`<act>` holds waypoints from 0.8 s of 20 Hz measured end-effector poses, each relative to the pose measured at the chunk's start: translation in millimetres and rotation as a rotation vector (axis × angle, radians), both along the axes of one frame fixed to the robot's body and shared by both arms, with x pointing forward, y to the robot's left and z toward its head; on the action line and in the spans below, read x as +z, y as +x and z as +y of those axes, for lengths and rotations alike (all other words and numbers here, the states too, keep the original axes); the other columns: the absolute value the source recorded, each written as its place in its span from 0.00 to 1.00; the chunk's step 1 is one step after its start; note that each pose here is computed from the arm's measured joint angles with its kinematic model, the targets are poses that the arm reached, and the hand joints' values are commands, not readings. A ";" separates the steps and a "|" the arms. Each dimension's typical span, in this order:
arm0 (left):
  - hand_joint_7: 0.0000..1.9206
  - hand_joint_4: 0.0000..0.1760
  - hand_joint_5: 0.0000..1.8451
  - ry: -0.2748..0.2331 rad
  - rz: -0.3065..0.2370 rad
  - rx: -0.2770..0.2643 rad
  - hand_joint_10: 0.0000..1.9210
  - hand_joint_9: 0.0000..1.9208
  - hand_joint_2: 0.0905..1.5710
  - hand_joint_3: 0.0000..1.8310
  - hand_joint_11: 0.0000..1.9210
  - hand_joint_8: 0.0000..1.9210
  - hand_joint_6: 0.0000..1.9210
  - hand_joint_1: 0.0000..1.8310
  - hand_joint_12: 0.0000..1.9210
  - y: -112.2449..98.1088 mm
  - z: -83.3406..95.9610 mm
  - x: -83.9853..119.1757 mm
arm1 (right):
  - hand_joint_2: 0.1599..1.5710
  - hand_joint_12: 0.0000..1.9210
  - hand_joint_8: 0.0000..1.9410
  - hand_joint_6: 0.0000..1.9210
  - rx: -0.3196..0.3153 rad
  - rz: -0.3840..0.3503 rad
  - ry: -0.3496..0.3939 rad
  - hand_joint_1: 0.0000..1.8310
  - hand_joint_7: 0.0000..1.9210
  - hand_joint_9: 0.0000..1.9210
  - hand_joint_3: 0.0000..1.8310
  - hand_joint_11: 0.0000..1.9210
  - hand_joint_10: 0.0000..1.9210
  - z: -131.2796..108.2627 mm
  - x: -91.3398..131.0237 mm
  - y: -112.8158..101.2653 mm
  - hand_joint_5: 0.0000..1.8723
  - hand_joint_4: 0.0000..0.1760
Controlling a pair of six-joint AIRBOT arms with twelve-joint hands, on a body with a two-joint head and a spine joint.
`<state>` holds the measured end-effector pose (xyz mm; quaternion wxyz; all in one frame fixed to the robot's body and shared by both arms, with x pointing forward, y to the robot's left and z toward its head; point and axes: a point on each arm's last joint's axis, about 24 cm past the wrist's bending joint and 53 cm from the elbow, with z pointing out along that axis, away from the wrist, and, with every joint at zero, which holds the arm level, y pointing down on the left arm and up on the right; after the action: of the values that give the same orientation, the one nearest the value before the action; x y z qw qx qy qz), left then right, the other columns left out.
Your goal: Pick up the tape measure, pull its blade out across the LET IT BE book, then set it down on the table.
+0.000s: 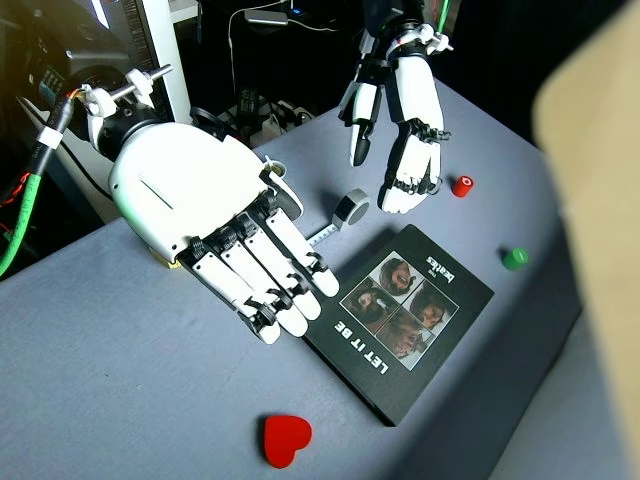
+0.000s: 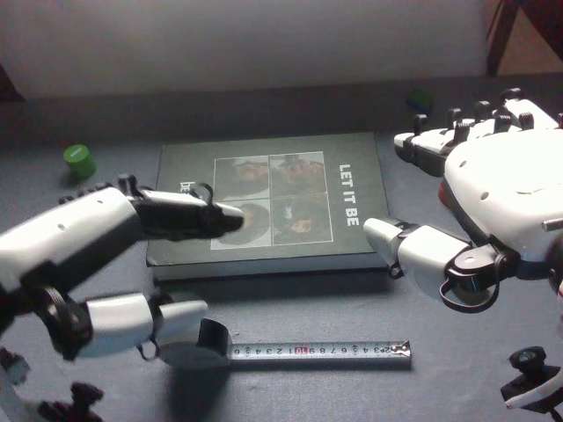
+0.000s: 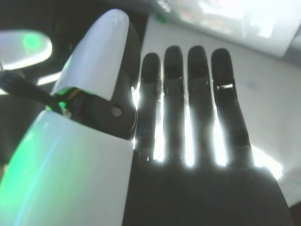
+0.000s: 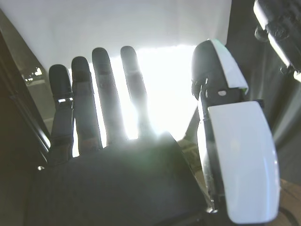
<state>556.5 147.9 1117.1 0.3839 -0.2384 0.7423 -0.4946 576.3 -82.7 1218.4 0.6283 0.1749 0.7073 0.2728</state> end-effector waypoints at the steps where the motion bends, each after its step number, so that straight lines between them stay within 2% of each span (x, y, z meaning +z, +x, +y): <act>1: 0.31 0.00 0.30 -0.015 0.011 0.002 0.01 0.29 0.72 0.00 0.12 0.01 0.00 0.64 0.41 -3.3 -0.4 -5.5 | 0.74 0.52 0.00 0.00 -0.001 0.000 0.000 0.15 0.21 0.17 0.00 0.00 0.01 -0.3 0.1 0.0 0.21 0.32; 5: 0.32 0.00 0.31 -0.063 0.044 0.012 0.00 0.29 0.72 0.00 0.13 0.00 0.00 0.64 0.40 -4.9 7.6 -27.4 | 0.74 0.50 0.00 0.00 0.000 0.000 0.000 0.15 0.21 0.17 0.00 0.00 0.00 0.1 -0.1 0.0 0.22 0.32; 10: 0.32 0.00 0.31 -0.048 0.041 0.017 0.00 0.29 0.72 0.00 0.13 0.00 0.00 0.66 0.39 -2.0 17.7 -38.2 | 0.74 0.47 0.00 0.00 0.000 0.000 0.000 0.15 0.22 0.17 0.00 0.00 0.00 0.0 0.0 0.0 0.23 0.31; 16: 0.32 0.00 0.31 -0.032 0.045 0.019 0.00 0.30 0.72 0.00 0.14 0.00 0.00 0.67 0.39 -0.3 22.4 -45.2 | 0.75 0.49 0.00 0.00 0.000 0.001 0.002 0.16 0.23 0.18 0.00 0.00 0.00 0.1 -0.1 0.0 0.23 0.31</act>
<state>556.1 170.3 1071.9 0.3679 -0.2626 0.7405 -0.4974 576.3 -82.6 1218.3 0.6279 0.1754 0.7073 0.2733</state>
